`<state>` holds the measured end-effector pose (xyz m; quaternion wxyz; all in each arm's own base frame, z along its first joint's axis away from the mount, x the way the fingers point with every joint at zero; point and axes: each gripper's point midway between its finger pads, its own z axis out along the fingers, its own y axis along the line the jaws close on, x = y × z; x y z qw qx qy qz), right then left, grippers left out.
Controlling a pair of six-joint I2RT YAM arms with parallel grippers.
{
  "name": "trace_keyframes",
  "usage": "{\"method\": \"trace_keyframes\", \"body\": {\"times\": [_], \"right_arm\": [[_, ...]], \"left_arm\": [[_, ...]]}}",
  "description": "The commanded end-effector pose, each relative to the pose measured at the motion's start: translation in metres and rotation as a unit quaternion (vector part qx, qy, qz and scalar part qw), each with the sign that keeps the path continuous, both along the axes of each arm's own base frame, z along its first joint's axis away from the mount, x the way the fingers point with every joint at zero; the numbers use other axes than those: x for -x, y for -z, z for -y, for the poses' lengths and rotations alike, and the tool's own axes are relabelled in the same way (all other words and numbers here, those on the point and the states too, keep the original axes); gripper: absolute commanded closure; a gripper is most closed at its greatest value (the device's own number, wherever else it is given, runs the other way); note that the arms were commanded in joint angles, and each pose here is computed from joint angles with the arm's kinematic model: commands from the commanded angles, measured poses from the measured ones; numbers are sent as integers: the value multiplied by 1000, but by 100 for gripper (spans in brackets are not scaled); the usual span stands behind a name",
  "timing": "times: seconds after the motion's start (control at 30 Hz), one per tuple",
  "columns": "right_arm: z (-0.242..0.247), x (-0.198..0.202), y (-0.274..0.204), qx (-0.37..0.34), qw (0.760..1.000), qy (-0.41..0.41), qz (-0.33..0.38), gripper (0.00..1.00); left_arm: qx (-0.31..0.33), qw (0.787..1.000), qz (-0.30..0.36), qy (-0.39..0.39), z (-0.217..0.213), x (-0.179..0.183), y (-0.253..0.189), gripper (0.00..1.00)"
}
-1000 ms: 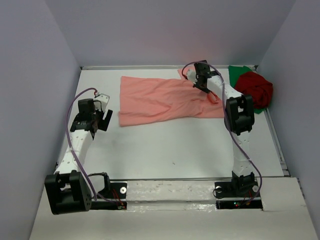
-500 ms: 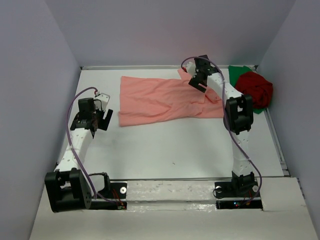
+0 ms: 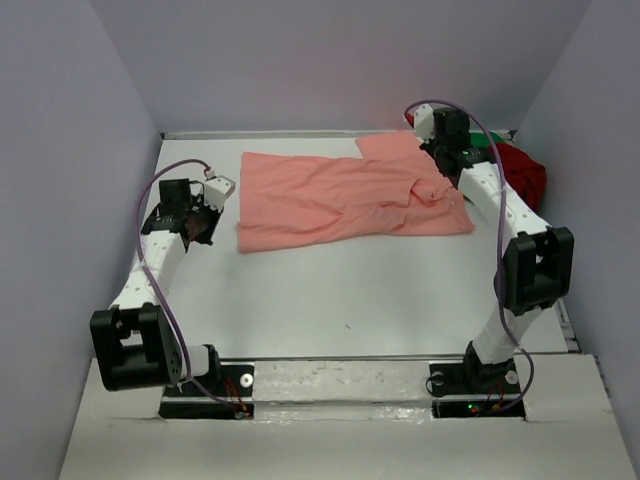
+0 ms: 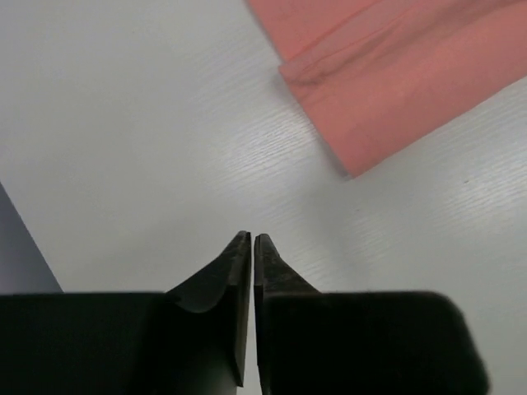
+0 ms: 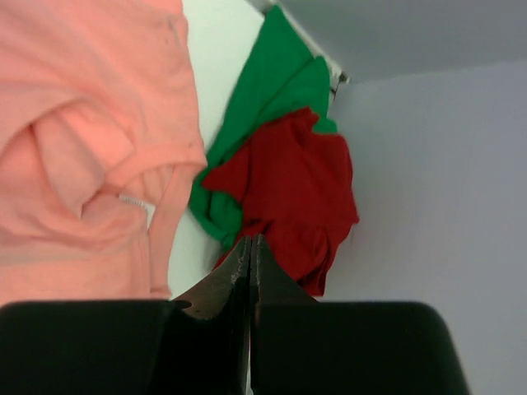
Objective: Fold and stack the t-shirts
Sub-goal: Fold the flattened tshirt in 1/3 of the way
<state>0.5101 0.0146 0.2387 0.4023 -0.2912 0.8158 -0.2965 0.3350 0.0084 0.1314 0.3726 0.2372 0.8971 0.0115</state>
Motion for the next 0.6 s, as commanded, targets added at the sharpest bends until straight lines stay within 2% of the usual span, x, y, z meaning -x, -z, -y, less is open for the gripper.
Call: {"method": "trace_keyframes", "body": {"times": [0.0, 0.03, 0.13, 0.3, 0.43, 0.57], "right_arm": [[28, 32, 26, -29, 998, 51, -15, 100], [33, 43, 44, -31, 997, 56, -35, 100], [38, 73, 69, -48, 994, 73, -72, 100], [29, 98, 98, -94, 985, 82, -116, 100], [21, 106, 111, -122, 980, 82, -133, 100], [22, 109, 124, -113, 979, 79, -151, 100]], "left_arm": [[31, 996, -20, 76, 28, -9, 5, 94], [33, 996, -20, 86, 32, -12, 6, 100], [53, 991, -24, 124, 49, -25, 5, 100], [63, 987, -46, 139, 59, -41, 22, 100], [64, 984, -56, 158, 75, -45, 33, 100], [69, 980, -67, 173, 86, -46, 45, 100]]}}
